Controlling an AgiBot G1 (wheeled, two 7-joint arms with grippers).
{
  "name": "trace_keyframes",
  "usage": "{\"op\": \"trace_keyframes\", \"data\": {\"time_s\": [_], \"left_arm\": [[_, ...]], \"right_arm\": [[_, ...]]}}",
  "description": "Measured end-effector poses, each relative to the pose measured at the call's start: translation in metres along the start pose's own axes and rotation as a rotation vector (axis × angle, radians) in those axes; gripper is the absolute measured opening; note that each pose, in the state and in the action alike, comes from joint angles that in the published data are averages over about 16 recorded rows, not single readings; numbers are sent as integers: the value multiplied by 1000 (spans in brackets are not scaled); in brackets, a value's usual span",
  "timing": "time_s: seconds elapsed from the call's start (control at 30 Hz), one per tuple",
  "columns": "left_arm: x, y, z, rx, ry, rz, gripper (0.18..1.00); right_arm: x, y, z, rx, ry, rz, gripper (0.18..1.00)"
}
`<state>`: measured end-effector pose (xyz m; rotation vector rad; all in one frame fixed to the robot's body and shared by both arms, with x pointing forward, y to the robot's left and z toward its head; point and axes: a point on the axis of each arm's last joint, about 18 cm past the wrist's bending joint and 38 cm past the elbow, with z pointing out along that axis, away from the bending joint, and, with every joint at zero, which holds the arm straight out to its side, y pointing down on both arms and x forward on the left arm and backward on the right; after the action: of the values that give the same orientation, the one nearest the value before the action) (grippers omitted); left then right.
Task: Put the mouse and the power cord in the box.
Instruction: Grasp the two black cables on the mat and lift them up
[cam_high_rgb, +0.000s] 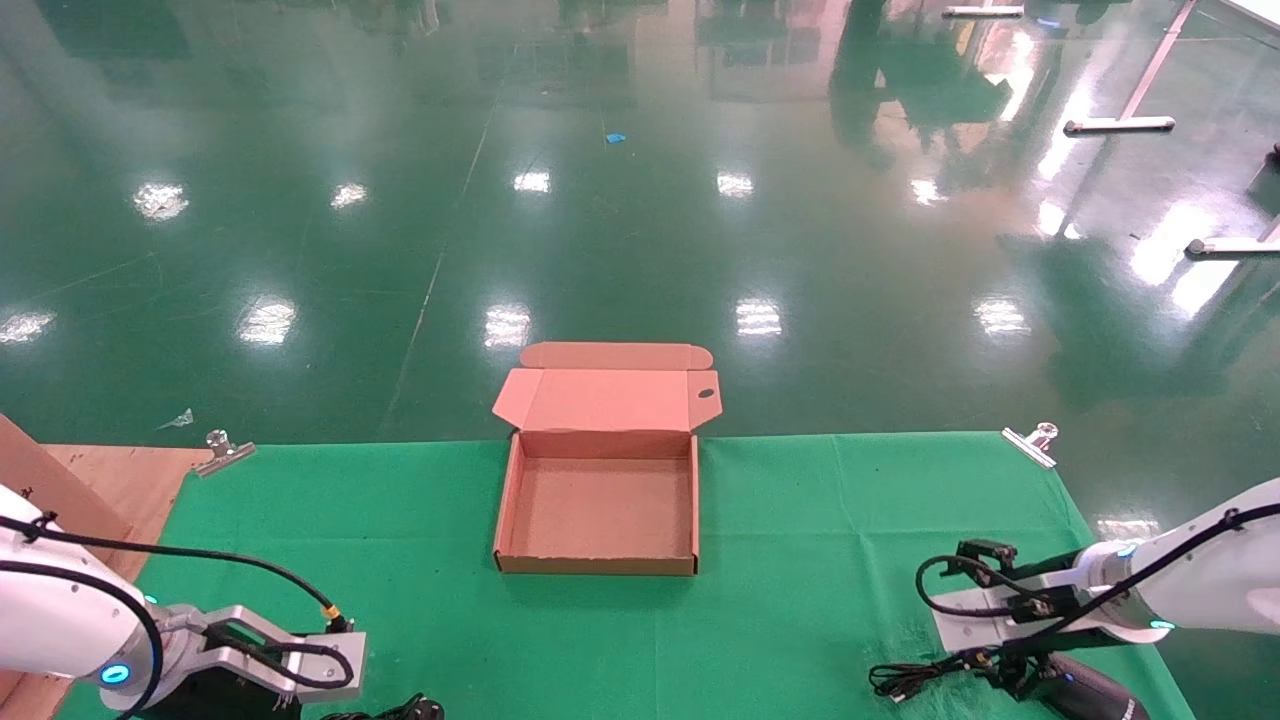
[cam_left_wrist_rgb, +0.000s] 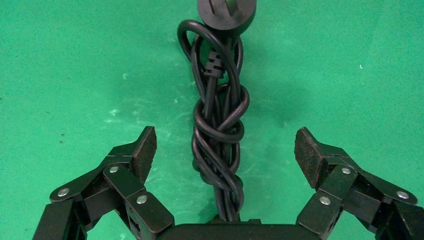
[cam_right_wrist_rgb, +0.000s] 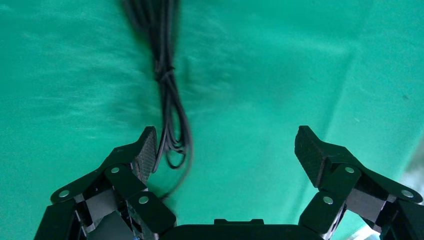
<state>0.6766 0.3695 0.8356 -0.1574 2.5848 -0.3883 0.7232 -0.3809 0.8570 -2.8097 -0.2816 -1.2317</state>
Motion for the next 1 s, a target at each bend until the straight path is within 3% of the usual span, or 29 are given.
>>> {"op": "trace_keyframes", "data": {"time_s": [1.0], "left_arm": [[3,18,6,11,-14,-63,983]], "right_arm": [[-12,6,8,11,-3,32,991]]}}
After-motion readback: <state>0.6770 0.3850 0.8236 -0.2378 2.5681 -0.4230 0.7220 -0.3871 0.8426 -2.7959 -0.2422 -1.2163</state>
